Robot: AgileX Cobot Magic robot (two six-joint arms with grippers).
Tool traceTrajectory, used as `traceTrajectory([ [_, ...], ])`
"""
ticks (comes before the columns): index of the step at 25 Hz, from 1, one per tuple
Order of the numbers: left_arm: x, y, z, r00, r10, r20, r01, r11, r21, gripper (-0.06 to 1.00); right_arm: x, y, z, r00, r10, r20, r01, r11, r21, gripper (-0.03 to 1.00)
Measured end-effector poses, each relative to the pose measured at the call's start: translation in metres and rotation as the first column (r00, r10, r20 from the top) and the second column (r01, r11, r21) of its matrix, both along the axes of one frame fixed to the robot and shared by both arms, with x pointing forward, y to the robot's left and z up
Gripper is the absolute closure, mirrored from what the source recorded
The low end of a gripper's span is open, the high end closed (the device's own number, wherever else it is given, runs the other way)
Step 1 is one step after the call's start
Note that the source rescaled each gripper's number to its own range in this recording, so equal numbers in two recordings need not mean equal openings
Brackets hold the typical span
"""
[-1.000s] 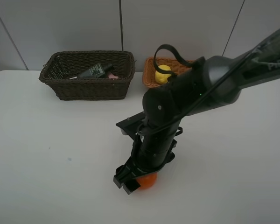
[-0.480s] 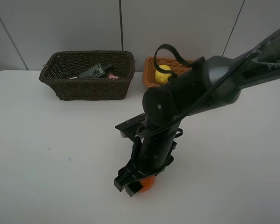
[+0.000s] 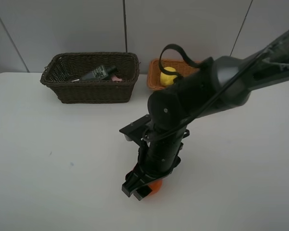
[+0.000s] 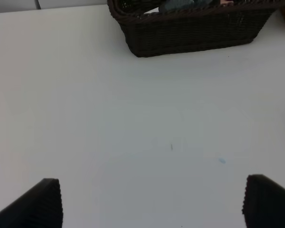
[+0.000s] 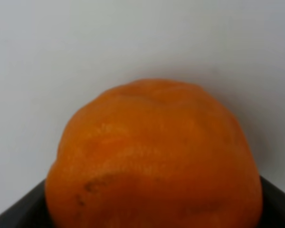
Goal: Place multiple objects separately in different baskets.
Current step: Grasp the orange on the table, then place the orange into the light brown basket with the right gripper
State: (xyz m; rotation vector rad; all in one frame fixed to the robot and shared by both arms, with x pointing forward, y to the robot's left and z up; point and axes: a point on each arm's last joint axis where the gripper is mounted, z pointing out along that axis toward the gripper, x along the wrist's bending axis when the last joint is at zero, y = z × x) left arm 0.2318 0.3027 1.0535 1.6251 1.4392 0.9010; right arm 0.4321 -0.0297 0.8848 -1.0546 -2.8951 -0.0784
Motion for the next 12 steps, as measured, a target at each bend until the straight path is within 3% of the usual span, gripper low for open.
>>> traceTrajectory([
  [5, 0.0, 0.0, 0.0, 1.0, 0.0, 0.0, 0.0, 1.0, 0.0, -0.06, 0.02, 0.002, 0.048, 0.996, 0.007, 0.092, -0.01, 0.999, 0.039, 0.42],
  [9, 0.0, 0.0, 0.0, 1.0, 0.0, 0.0, 0.0, 1.0, 0.0, -0.06, 0.069, -0.015, 0.092, 0.972, -0.111, 0.207, 0.092, 0.991, 0.099, 0.42],
  [12, 0.0, 0.0, 0.0, 1.0, 0.0, 0.0, 0.0, 1.0, 0.0, -0.06, 0.117, -0.043, 0.116, 0.923, -0.243, 0.298, 0.198, 0.965, 0.172, 0.43],
])
